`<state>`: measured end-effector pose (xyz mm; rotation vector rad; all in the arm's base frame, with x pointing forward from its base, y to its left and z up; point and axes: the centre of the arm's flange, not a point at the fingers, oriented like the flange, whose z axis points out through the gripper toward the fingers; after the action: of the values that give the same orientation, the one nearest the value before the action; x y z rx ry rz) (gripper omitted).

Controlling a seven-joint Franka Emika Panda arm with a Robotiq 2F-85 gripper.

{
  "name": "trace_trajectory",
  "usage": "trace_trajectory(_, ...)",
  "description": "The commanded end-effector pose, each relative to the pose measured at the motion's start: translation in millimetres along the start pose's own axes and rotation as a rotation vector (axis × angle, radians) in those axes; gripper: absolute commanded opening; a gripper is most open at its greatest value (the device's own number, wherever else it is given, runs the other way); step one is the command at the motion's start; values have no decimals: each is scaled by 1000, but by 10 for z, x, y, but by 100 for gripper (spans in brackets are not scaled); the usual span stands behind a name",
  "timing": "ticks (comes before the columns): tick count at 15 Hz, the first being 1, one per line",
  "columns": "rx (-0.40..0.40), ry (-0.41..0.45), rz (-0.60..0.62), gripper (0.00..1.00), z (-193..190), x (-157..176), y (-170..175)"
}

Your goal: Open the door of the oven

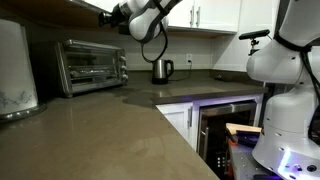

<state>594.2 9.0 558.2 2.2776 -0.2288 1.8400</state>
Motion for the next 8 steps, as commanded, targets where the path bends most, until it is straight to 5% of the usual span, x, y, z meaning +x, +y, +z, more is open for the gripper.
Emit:
trace_trajectory(1,20,6,-6,43,277,-160,38)
trace_trajectory(8,24,-29,-15,13,477,-350,23)
